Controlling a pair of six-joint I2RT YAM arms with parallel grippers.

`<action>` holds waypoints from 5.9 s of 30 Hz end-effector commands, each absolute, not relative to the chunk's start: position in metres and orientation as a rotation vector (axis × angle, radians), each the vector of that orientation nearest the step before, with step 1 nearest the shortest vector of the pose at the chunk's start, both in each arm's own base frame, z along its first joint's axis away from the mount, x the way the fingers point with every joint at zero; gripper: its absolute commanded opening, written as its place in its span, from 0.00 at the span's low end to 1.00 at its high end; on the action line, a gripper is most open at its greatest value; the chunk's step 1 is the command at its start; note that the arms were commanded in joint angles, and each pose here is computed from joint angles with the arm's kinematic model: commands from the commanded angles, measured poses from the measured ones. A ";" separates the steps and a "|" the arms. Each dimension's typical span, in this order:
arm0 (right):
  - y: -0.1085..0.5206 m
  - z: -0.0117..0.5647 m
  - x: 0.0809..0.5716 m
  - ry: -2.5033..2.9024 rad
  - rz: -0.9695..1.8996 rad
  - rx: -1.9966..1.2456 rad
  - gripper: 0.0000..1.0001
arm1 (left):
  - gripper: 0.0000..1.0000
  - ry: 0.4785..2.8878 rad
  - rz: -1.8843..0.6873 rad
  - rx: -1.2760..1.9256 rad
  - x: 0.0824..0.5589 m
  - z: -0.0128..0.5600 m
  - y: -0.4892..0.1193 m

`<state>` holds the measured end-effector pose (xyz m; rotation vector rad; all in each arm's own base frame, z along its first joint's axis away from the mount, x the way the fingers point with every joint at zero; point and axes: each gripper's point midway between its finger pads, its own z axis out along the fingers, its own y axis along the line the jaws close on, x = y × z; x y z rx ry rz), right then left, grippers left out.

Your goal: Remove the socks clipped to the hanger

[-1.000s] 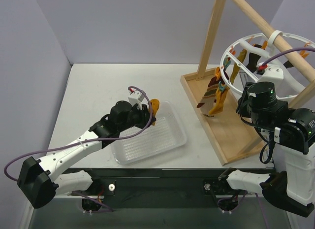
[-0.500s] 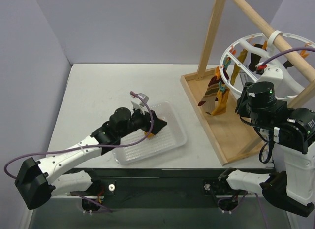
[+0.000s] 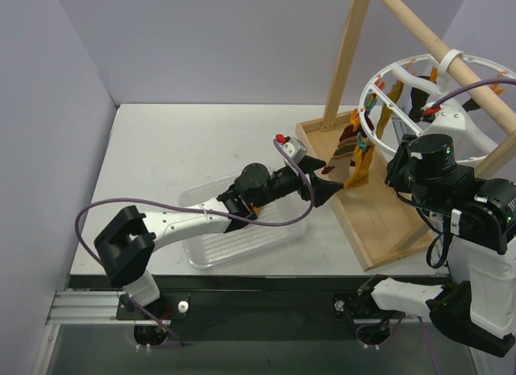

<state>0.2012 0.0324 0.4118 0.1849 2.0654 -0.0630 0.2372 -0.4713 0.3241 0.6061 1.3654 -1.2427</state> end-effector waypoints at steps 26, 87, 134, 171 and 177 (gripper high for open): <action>0.035 0.396 0.178 2.111 0.050 0.181 0.32 | 0.12 1.154 -1.550 0.632 0.210 0.364 -0.549; 0.034 0.403 0.202 2.168 -0.153 0.090 0.55 | 0.05 1.282 -1.497 0.698 0.113 0.385 -0.576; 0.015 0.407 0.190 2.025 -0.073 0.227 0.00 | 0.09 1.820 -1.027 0.550 0.199 0.262 -0.339; 0.025 0.411 0.169 2.061 0.076 0.215 0.00 | 0.97 1.249 -1.256 0.686 0.162 0.357 -0.407; 0.023 0.413 0.166 2.054 0.081 0.213 0.00 | 0.97 1.208 -1.242 0.764 0.164 0.356 -0.456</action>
